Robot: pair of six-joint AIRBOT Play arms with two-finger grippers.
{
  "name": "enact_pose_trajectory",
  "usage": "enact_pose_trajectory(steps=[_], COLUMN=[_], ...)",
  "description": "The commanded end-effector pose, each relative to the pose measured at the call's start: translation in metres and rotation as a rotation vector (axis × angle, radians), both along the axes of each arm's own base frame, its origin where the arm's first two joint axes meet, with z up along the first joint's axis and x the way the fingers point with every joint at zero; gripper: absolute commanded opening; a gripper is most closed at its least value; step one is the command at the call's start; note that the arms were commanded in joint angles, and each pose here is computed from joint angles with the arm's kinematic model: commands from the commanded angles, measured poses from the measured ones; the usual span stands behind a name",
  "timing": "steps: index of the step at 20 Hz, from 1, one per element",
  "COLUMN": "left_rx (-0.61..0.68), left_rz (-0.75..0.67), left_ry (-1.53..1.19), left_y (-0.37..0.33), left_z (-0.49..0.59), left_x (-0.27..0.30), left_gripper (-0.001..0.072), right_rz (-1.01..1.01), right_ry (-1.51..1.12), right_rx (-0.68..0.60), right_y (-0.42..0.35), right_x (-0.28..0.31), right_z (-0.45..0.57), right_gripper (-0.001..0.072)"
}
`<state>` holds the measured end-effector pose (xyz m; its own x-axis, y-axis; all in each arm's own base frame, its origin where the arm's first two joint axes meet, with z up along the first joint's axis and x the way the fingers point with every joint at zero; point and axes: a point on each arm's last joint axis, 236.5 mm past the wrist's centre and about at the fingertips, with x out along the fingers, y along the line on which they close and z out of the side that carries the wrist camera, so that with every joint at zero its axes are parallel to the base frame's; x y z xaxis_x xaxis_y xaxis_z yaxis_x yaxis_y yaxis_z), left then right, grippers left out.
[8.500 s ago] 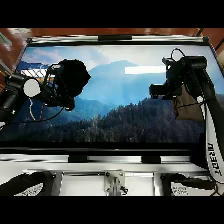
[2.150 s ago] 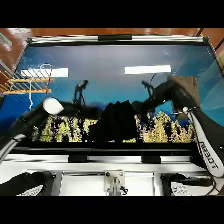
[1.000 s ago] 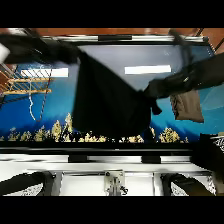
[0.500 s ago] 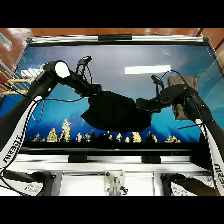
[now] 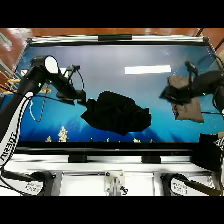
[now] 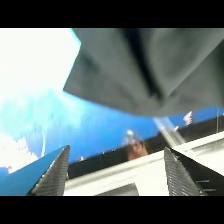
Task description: Fold the shirts.
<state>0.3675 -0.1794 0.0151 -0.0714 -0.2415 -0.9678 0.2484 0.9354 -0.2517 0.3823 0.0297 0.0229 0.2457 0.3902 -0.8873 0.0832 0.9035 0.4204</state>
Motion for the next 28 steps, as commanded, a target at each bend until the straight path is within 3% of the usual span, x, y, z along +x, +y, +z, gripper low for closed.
enact_pose_trajectory(steps=[1, 4, 9, 13, 15, 17, 19, 20, 24, 26, 28], left_rx=[-0.015, -0.136, -0.343, -0.359, -0.367, -0.373, -0.371, -0.368, -0.355, -0.346, -0.337], left_rz=[0.055, 0.137, 0.227, 0.223, 0.221, 0.258, 0.273, 0.272, 0.218, 0.205, 0.202], left_ry=[0.088, 0.093, 0.004, -0.029, -0.058, -0.094, -0.119, -0.116, -0.085, -0.058, -0.021], left_y=[-0.001, -0.027, -0.073, -0.075, -0.066, -0.050, -0.032, -0.026, -0.020, -0.026, -0.033], left_z=[-0.044, -0.069, -0.053, -0.048, -0.041, -0.032, -0.029, -0.030, -0.036, -0.048, -0.062], left_x=[-0.029, -0.031, -0.002, 0.005, 0.016, 0.034, 0.046, 0.046, 0.037, 0.033, 0.028], left_gripper=[0.0713, 0.0713, 0.0712, 0.0703, 0.0586, 0.0590, 0.0638, 0.0711, 0.0718, 0.0712, 0.0703], right_rz=[-0.006, -0.048, -0.060, -0.013, 0.017, 0.028, 0.008, 0.000, -0.012, 0.025, 0.079], right_ry=[0.257, 0.295, 0.246, 0.225, 0.251, 0.297, 0.326, 0.331, 0.323, 0.330, 0.371], right_rx=[0.068, 0.149, 0.115, 0.111, 0.111, 0.132, 0.154, 0.166, 0.199, 0.222, 0.215], right_y=[-0.016, 0.008, 0.029, 0.050, 0.049, 0.043, 0.036, 0.034, 0.038, 0.048, 0.045], right_x=[-0.069, -0.085, -0.073, -0.068, -0.077, -0.089, -0.095, -0.096, -0.095, -0.099, -0.114], right_z=[-0.048, -0.081, -0.105, -0.110, -0.109, -0.107, -0.103, -0.100, -0.093, -0.089, -0.088], right_gripper=[0.0582, 0.0583, 0.0582, 0.0582, 0.0583, 0.0582, 0.0582, 0.0582, 0.0584, 0.0663, 0.0663])
